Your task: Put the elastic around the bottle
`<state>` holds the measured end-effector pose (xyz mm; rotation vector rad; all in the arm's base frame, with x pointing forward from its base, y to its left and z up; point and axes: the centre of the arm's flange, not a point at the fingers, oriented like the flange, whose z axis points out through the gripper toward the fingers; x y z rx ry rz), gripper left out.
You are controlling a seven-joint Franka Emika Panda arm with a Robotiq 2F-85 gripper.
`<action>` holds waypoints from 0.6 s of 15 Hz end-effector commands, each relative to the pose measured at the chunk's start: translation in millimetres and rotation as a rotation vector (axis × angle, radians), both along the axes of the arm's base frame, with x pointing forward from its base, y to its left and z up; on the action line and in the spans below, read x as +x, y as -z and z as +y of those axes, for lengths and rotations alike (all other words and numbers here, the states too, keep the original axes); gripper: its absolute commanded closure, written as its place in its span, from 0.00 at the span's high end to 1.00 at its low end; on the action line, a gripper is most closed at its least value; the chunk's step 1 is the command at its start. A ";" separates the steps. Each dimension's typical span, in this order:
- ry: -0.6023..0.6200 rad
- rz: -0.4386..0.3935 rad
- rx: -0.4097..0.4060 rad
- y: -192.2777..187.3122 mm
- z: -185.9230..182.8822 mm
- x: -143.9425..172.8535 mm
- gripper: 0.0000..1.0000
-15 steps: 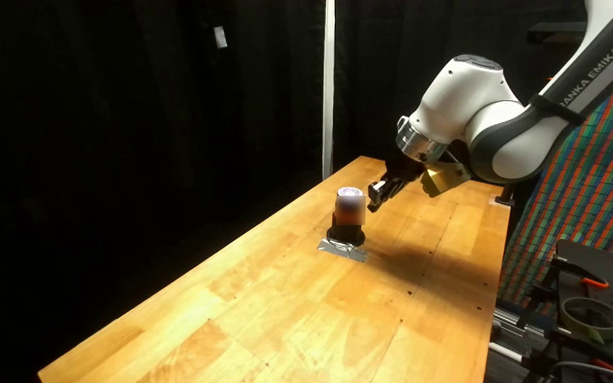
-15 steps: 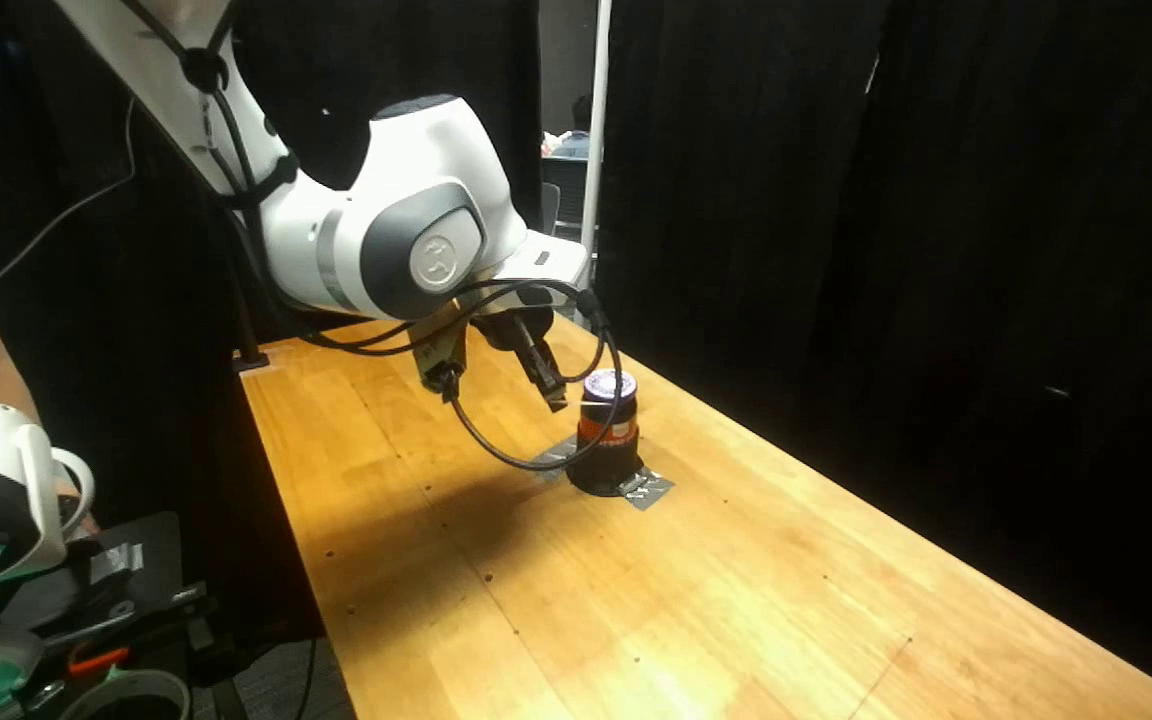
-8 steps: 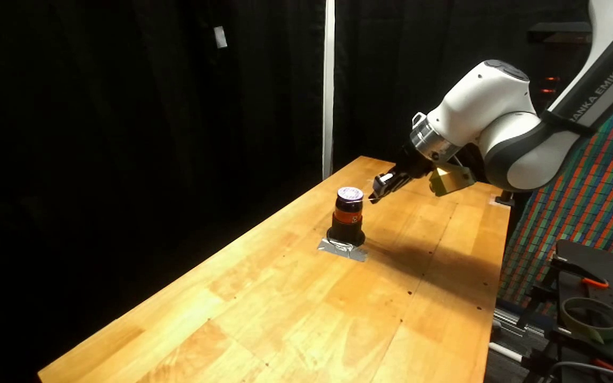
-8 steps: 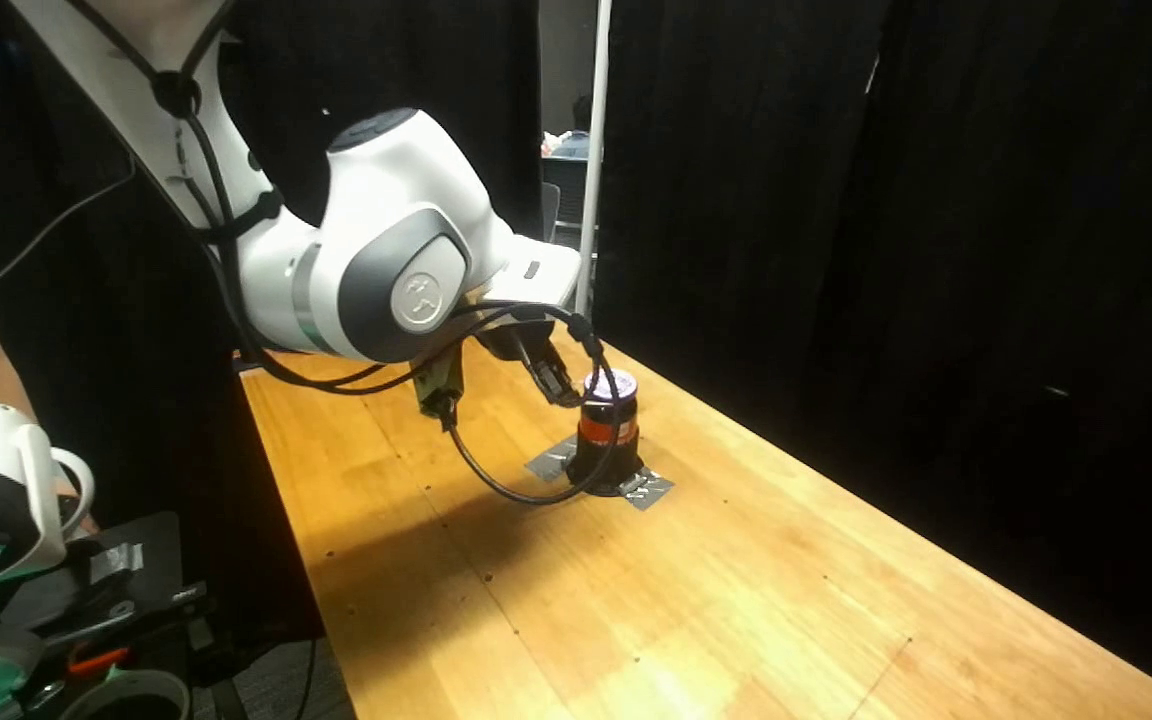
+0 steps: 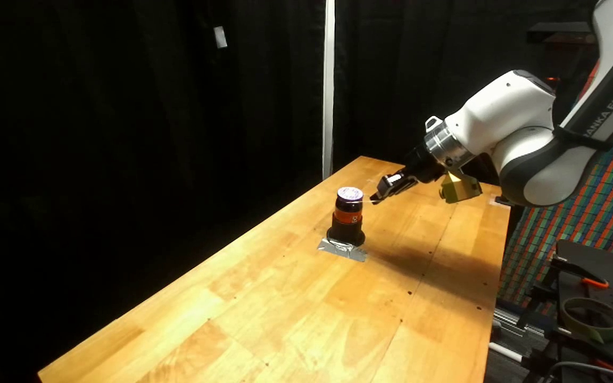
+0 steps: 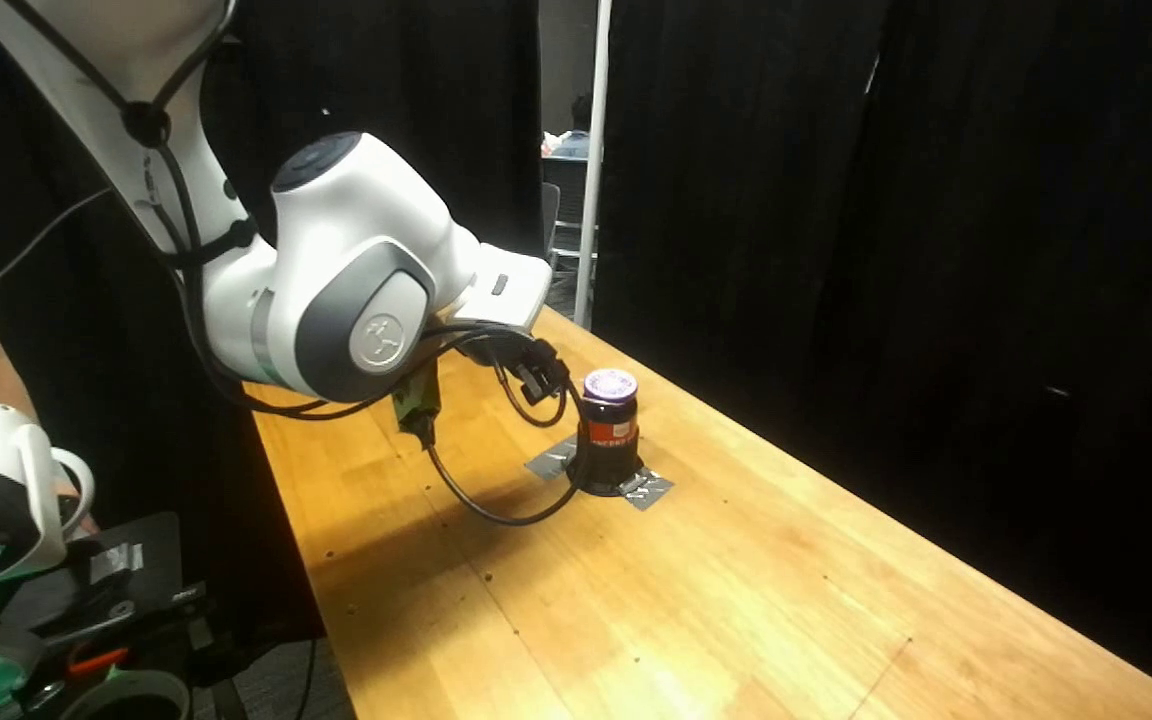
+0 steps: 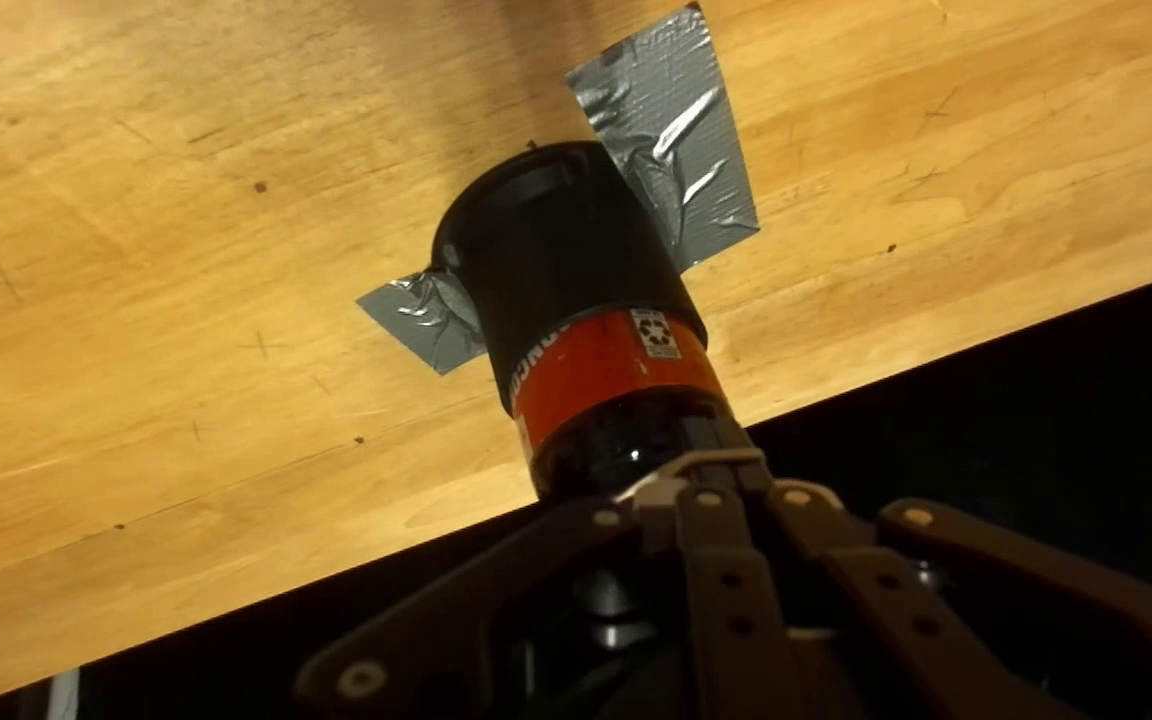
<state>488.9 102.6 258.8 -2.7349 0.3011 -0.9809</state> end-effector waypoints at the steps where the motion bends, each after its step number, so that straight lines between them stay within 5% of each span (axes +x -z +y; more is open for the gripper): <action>1: 0.012 -0.065 0.047 2.3 2.3 -18.9 0.04; 9: 0.081 -0.219 0.055 6.8 0.0 -35.9 0.05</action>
